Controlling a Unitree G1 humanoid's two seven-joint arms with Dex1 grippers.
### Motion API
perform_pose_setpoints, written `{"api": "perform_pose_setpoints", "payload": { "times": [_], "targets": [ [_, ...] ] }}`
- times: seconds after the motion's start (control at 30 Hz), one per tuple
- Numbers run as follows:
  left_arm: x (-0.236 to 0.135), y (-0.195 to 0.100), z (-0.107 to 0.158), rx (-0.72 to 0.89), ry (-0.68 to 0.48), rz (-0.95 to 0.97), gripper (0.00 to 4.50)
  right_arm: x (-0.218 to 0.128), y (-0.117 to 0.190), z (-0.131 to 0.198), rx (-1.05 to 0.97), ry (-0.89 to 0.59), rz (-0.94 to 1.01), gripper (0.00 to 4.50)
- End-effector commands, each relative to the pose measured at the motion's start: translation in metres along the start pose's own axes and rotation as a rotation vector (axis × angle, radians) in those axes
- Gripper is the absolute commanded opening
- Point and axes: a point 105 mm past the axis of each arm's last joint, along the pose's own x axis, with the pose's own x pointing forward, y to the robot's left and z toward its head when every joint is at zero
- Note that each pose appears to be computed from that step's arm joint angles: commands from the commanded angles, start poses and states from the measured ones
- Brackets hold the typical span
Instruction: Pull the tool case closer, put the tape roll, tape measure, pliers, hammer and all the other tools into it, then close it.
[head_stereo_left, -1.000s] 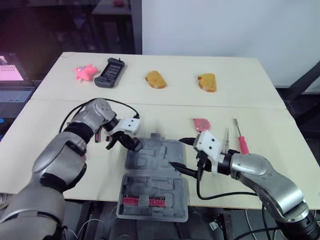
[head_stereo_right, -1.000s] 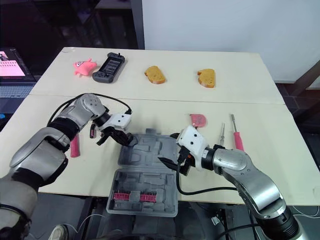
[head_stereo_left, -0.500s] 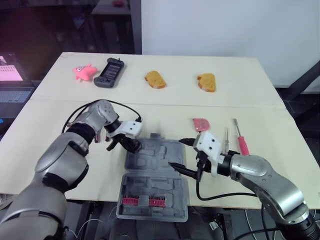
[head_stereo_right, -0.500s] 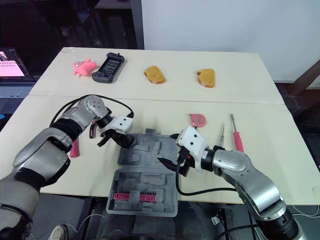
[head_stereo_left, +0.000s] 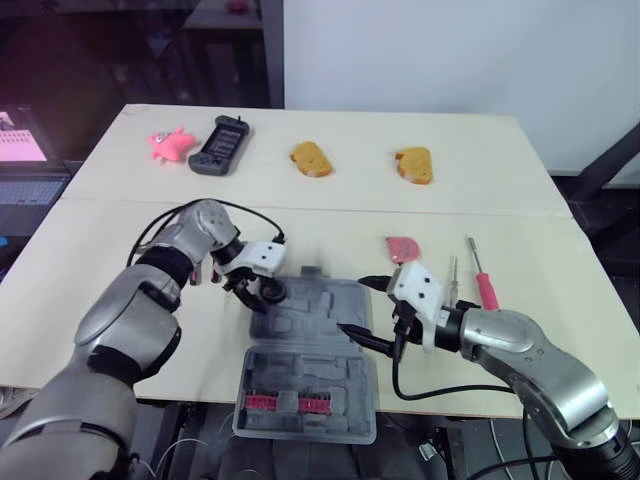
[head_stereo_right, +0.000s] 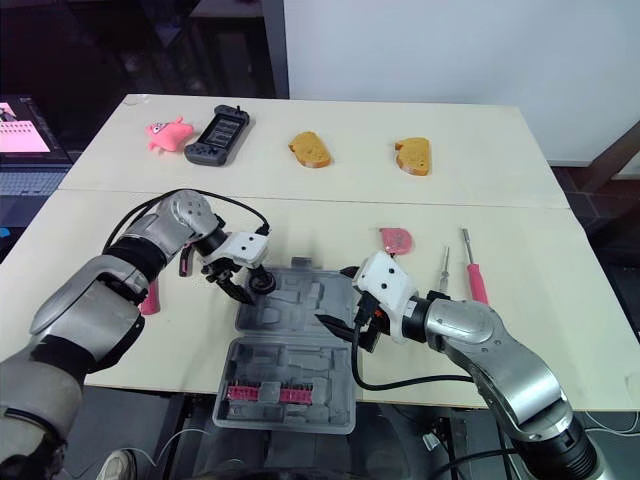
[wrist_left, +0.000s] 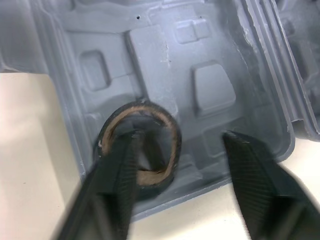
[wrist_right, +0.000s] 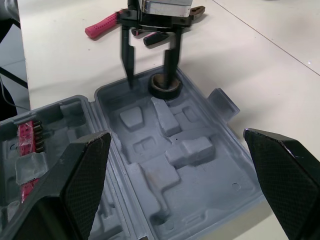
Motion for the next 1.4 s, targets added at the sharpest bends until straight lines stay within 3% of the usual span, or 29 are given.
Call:
{"api": "perform_pose_setpoints", "payload": {
  "times": [0.03, 0.33, 0.67, 0.77, 0.87, 0.9, 1.27, 1.4],
  "targets": [
    [-0.012, 0.004, 0.007, 0.043, -0.013, 0.037, 2.52, -0.002, 0.001, 0.011, -0.029, -0.04, -0.002, 4.5],
    [-0.032, 0.001, 0.009, 0.055, -0.061, 0.106, 2.52, -0.002, 0.001, 0.012, -0.031, -0.043, 0.003, 4.5],
    [-0.029, -0.002, 0.012, -0.119, -0.393, 0.233, 2.52, 0.0, 0.002, 0.009, -0.022, -0.042, 0.002, 4.5],
    [-0.025, -0.001, 0.014, -0.14, -0.458, 0.27, 1.68, 0.0, 0.002, 0.009, -0.017, -0.044, 0.001, 4.5],
    [-0.018, 0.0, 0.015, -0.158, -0.501, 0.327, 0.22, 0.001, 0.003, 0.009, -0.012, -0.045, 0.001, 4.5],
    [-0.015, -0.001, 0.013, -0.171, -0.504, 0.338, 0.08, 0.001, 0.004, 0.009, -0.01, -0.046, 0.0, 4.5],
    [-0.001, -0.004, -0.005, -0.224, -0.49, 0.407, 0.08, -0.001, 0.005, 0.008, -0.002, -0.04, -0.002, 4.5],
    [-0.008, -0.002, 0.0, -0.235, -0.548, 0.425, 0.08, 0.0, 0.005, 0.008, 0.0, -0.04, -0.003, 4.5]
  ]
}}
